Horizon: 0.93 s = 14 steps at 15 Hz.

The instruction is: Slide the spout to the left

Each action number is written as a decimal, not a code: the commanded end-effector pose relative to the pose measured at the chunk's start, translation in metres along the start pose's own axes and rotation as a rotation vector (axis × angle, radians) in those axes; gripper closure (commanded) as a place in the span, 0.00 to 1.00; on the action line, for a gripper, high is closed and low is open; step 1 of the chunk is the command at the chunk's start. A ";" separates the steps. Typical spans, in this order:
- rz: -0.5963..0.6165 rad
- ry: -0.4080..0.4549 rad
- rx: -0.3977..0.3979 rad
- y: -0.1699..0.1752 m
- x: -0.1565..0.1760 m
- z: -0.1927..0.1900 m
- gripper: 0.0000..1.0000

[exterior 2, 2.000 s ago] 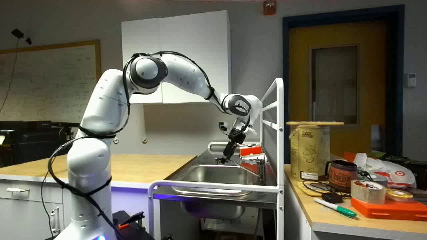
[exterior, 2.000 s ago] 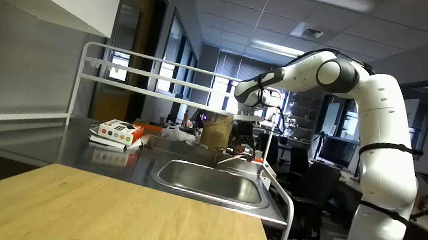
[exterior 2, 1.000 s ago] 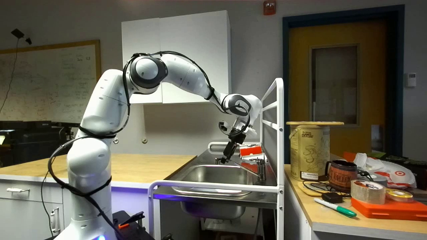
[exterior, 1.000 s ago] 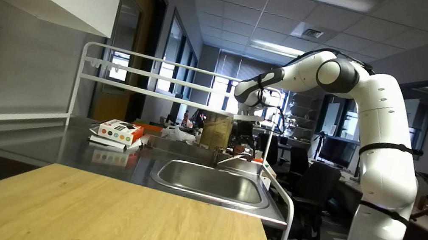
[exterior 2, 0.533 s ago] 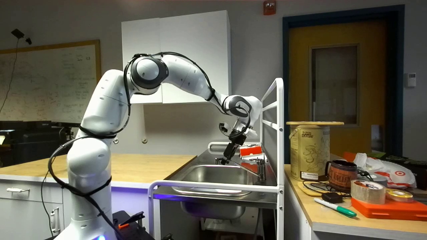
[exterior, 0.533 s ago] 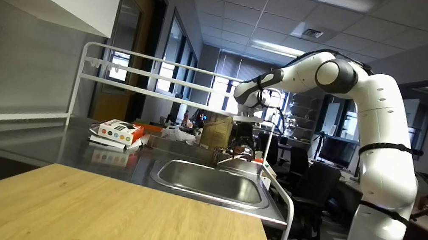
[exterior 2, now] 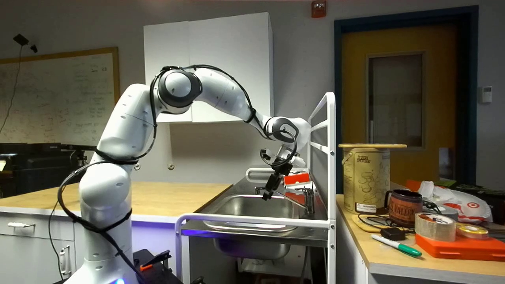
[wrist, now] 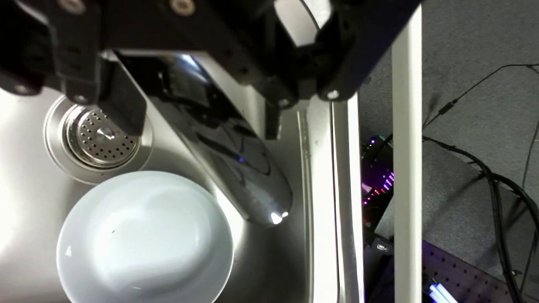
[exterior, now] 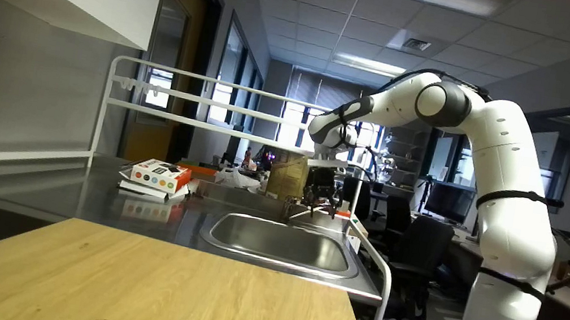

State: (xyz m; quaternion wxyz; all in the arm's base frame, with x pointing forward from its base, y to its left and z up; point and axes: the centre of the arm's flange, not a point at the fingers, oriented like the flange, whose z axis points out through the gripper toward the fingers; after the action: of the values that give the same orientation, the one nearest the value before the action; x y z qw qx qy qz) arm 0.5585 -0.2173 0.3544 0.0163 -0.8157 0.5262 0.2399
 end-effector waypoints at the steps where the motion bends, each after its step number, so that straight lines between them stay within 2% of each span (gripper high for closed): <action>1: 0.022 0.026 0.001 -0.008 -0.004 -0.009 0.57; 6: 0.018 0.037 -0.008 -0.013 -0.009 -0.010 0.93; 10: 0.014 0.043 -0.015 -0.017 -0.012 -0.010 1.00; 14: 0.019 0.058 -0.046 -0.029 -0.017 -0.013 0.95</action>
State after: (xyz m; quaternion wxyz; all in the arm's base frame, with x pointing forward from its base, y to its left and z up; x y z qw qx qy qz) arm 0.5677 -0.2001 0.3565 0.0023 -0.8217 0.5202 0.2328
